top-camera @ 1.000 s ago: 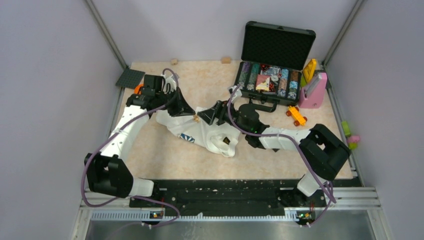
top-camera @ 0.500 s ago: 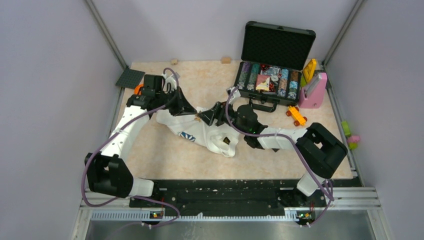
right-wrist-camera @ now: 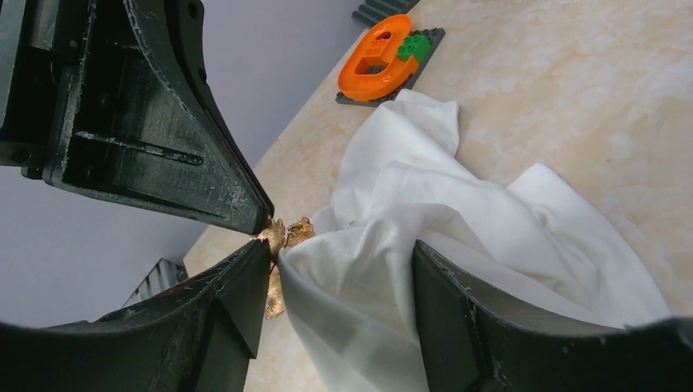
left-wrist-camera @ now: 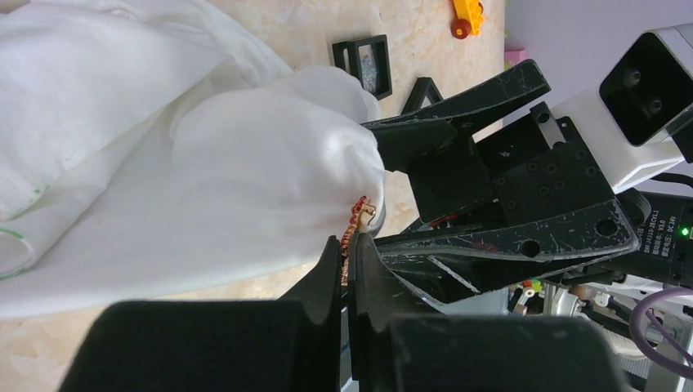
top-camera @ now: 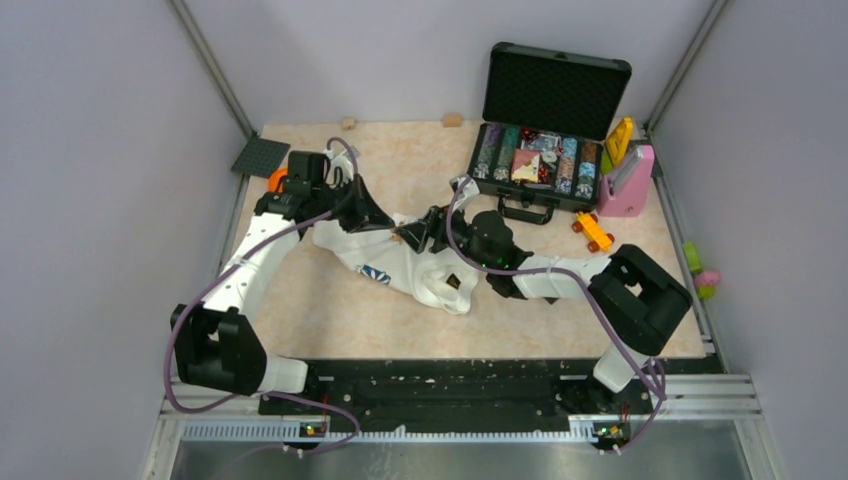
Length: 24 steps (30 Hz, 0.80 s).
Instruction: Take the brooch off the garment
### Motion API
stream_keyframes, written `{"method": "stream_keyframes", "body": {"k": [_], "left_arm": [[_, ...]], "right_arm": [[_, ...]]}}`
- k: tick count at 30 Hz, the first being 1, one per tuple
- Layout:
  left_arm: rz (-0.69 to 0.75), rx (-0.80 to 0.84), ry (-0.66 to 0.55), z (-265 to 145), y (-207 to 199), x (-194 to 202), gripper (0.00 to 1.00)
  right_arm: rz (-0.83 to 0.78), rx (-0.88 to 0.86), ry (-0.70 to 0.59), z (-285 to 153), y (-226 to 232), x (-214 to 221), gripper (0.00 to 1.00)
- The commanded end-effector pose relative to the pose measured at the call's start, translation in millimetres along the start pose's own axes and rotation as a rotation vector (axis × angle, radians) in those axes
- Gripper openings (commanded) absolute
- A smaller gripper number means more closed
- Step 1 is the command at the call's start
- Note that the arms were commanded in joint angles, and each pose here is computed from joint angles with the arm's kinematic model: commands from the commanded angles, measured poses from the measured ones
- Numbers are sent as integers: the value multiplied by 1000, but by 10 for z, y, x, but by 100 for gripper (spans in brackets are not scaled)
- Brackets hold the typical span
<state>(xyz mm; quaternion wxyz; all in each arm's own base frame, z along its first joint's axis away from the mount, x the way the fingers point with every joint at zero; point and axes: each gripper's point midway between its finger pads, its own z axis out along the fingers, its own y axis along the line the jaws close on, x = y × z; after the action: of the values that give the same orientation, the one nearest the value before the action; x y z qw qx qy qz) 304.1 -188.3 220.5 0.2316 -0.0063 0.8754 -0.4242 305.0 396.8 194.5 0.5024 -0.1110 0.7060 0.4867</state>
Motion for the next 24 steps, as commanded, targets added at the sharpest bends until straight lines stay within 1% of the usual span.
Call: {"method": "stream_keyframes", "body": {"k": [1,7,11,15,18,22,24], "left_arm": [[55,90,-33,-92,-256,-75,0],[103,-108,-90,-122,94,-140,0],[127,-156,-161,-132,173,-225,0],[166,-157,-263,-181,124,-360,0],[186,-137,-339,-225,65,-442,0],[190,-129,-436,-288,36,-545,0],[185,-117,-501,-325,19,-605,0]], "right_arm": [[-49,26,17,-36,-31,75,65],[-74,7,6,-139,71,-61,77],[-97,-62,33,-190,185,-56,79],[-144,-103,108,-188,175,103,79],[-164,-88,158,-159,100,217,73],[-169,-80,205,-122,56,302,60],[-168,-90,214,-124,69,322,58]]}}
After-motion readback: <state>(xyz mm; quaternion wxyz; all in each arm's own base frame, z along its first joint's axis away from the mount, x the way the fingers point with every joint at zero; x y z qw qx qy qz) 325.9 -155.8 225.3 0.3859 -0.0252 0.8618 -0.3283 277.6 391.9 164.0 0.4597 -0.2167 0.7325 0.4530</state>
